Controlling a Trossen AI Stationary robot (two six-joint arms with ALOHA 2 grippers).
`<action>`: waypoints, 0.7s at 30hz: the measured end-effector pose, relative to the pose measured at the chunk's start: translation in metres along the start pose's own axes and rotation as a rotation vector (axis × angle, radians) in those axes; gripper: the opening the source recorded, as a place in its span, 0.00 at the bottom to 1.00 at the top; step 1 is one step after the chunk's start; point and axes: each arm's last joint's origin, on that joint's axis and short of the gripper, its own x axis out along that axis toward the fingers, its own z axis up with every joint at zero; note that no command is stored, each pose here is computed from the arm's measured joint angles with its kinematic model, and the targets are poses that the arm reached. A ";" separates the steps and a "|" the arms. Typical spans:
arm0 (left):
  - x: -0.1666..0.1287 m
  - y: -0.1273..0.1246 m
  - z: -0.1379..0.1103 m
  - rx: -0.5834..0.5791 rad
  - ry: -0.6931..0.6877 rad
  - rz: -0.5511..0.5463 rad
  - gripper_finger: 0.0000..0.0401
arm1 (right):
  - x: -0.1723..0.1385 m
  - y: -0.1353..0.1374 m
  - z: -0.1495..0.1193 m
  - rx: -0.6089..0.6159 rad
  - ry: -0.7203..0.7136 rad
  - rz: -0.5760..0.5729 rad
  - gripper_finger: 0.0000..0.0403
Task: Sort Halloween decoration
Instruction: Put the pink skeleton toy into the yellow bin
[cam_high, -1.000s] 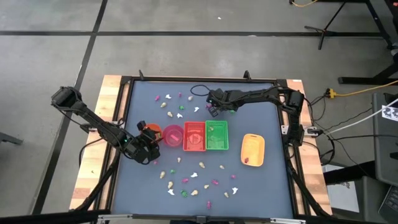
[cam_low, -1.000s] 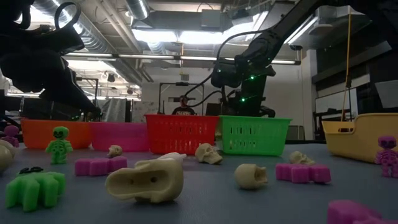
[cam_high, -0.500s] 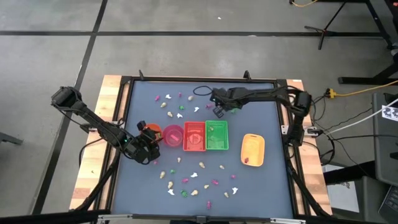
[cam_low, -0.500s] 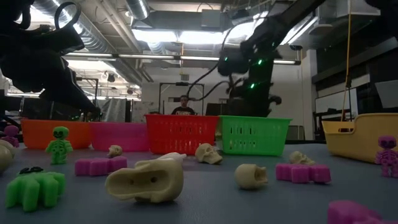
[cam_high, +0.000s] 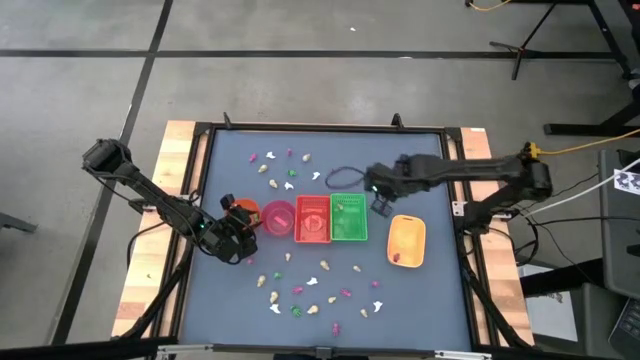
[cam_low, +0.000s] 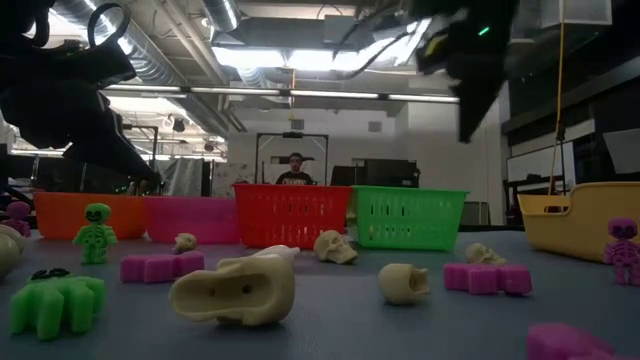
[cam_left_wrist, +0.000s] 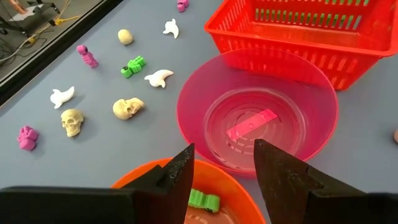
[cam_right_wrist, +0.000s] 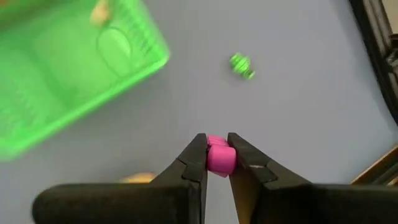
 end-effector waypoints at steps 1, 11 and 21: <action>0.000 0.000 0.000 0.001 0.000 0.000 0.37 | -0.004 0.003 -0.008 -0.021 -0.001 0.007 0.12; 0.000 0.000 0.000 0.009 0.001 0.001 0.37 | -0.005 0.027 -0.088 -0.116 -0.028 0.069 0.12; 0.000 0.000 0.000 0.009 0.000 0.001 0.38 | 0.016 0.045 -0.129 -0.173 -0.099 0.161 0.12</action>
